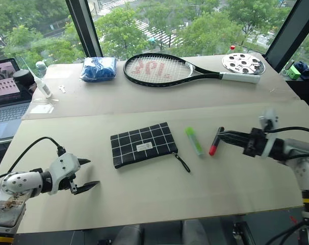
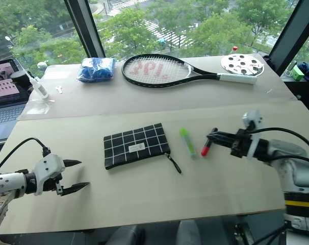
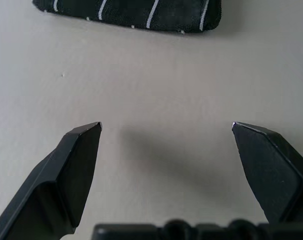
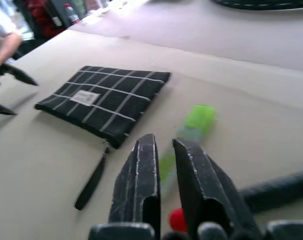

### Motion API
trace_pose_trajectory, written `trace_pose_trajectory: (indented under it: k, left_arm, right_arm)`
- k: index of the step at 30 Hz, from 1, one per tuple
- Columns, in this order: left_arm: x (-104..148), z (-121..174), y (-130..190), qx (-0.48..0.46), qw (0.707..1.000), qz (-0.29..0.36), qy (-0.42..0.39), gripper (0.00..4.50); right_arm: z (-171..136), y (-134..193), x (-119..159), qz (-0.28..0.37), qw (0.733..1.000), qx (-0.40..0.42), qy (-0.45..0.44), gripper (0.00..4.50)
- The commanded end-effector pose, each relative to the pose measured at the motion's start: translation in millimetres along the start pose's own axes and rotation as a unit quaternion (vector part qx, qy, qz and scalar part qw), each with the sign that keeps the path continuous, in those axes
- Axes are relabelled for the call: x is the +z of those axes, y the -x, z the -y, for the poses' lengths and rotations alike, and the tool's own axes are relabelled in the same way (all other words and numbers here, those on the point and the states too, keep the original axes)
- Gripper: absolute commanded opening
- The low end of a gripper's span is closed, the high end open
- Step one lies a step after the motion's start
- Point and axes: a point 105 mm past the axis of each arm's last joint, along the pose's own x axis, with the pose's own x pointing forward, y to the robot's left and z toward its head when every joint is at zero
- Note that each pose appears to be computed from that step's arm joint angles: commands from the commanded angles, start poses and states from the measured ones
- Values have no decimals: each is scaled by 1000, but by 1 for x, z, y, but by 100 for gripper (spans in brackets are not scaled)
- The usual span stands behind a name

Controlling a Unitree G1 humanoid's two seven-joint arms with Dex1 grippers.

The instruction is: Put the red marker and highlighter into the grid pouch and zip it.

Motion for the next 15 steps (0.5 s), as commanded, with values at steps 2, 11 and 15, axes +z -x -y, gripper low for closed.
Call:
trace_pose_trajectory:
  k: [2, 11, 15]
  left_arm:
    - [7, -7, -9, -9, 997, -18, -80, 450]
    - [12, -22, -36, -34, 977, -28, -207, 450]
    - [19, -25, -46, -29, 975, 6, -221, 450]
  right_arm:
    - [-39, -52, -1, -21, 993, 102, 46, 3]
    - [-34, -131, -13, -90, 975, 86, 186, 3]
    - [-34, -138, -21, -121, 961, 99, 228, 3]
